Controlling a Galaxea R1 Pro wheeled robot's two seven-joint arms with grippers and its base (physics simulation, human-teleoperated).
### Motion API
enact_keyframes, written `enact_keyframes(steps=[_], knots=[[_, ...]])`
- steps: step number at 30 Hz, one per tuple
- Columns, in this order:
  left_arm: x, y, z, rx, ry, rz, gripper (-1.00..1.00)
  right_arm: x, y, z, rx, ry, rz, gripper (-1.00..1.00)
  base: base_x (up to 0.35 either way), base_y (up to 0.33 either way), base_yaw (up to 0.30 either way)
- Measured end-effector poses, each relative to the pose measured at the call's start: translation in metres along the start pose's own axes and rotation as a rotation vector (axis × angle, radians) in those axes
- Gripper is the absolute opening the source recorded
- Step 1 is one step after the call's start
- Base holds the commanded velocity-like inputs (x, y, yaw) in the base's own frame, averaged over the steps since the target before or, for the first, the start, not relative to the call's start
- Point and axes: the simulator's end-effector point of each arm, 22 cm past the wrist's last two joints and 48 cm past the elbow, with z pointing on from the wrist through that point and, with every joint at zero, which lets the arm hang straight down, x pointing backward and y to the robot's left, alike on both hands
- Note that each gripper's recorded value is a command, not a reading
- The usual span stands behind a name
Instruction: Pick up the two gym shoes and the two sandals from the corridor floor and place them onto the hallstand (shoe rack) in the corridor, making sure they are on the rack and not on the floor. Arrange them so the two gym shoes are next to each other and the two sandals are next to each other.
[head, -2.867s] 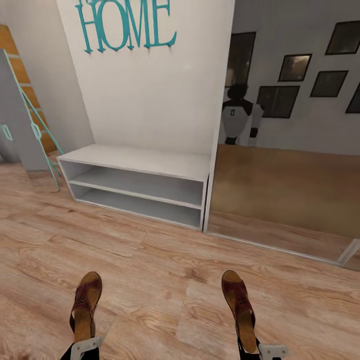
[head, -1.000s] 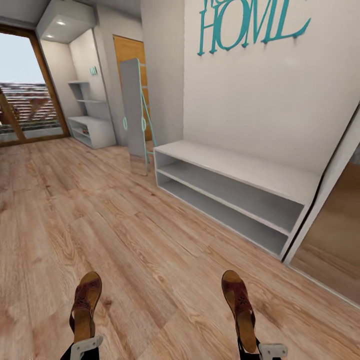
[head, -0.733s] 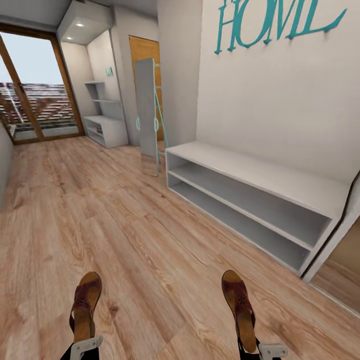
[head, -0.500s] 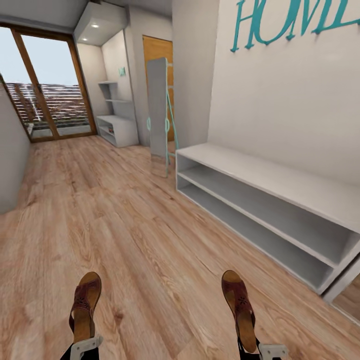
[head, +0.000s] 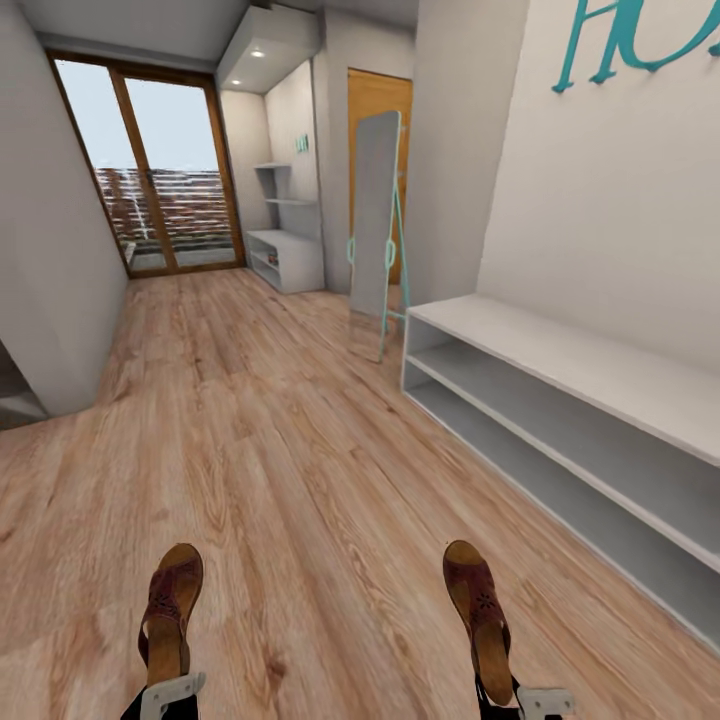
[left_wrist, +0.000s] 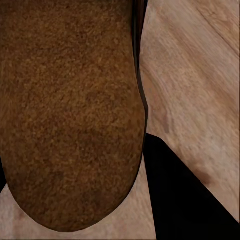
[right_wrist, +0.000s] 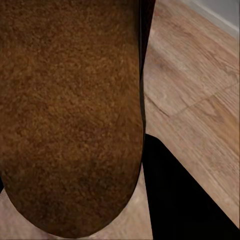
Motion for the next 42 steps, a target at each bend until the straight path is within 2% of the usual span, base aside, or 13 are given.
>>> enact_keyframes(steps=[12,42], knots=[[0.0002,0.0000,0.0000,0.000,0.001,0.000,-1.00,-0.0002,0.0001,0.0000,-0.001,-0.001,0.000,-1.00,0.310,0.124,0.275],[0.0002,0.0000,0.0000,0.000,0.001,-0.001,-1.00,-0.0002,0.0000,0.0000,0.000,0.000,0.000,-1.00,0.334,0.004,0.275]])
